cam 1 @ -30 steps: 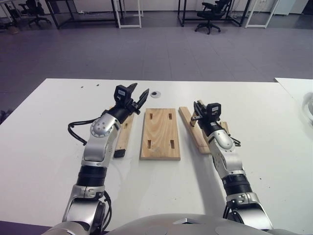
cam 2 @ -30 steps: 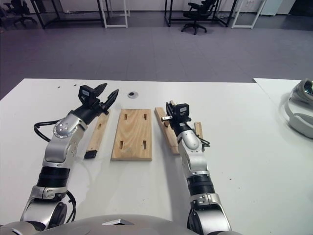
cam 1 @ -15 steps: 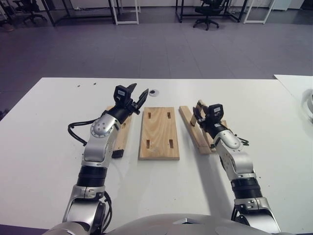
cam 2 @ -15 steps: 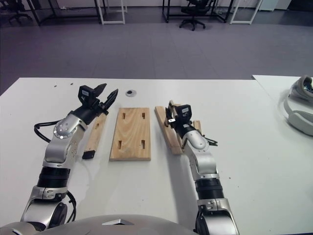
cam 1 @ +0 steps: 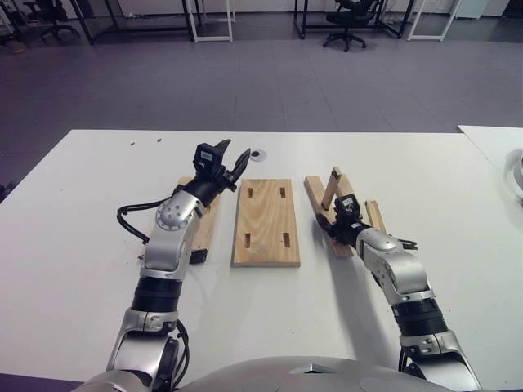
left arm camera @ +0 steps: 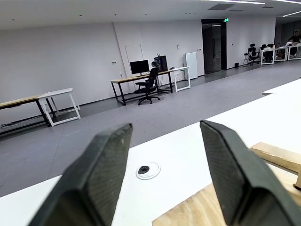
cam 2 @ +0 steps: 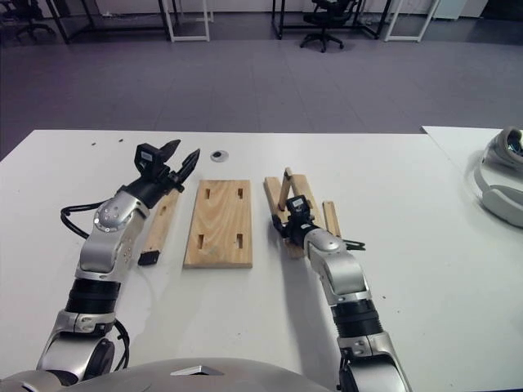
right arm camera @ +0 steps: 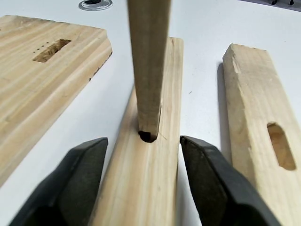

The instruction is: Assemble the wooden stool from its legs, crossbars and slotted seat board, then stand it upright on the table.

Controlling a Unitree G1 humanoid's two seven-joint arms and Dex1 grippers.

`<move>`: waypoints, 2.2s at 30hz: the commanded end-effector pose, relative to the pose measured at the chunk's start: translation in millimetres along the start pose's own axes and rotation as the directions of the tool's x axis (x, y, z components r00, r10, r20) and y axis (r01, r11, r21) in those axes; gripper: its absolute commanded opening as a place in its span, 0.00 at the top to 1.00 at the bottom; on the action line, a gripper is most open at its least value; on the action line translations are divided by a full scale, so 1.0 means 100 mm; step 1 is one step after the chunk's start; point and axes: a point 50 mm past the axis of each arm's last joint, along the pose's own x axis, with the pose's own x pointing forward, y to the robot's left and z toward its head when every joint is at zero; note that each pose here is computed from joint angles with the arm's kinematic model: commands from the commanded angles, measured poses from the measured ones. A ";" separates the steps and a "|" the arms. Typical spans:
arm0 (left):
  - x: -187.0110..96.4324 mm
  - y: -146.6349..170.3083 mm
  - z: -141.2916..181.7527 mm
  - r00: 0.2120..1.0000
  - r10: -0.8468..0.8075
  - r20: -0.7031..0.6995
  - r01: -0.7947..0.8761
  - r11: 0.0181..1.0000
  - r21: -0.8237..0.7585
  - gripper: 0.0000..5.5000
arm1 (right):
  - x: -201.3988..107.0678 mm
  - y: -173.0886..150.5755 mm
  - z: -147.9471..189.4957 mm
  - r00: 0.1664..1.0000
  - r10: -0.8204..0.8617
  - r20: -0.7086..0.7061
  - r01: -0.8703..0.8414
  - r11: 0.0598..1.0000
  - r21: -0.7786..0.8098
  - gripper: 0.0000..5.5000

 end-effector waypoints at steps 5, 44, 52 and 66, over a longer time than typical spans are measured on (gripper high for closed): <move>-0.01 -0.04 -0.05 1.000 0.005 -0.017 -0.005 1.000 -0.001 0.52 | -0.01 -0.07 -0.35 0.984 0.021 -0.179 -0.018 1.000 0.014 0.61; 0.22 -0.33 0.19 0.985 -0.166 0.039 0.104 0.406 -0.908 0.70 | -0.45 0.40 0.74 0.786 0.492 0.375 -0.368 0.859 -0.356 0.62; 0.11 -0.35 0.11 0.983 -0.184 0.008 0.081 0.391 -0.917 0.82 | -0.51 0.44 0.75 0.757 0.520 0.397 -0.390 0.846 -0.365 0.62; -0.72 0.10 0.39 0.936 0.309 -0.167 -0.325 0.586 -0.742 0.82 | -0.58 0.10 -0.02 0.930 0.318 0.186 -0.256 0.920 -0.297 0.41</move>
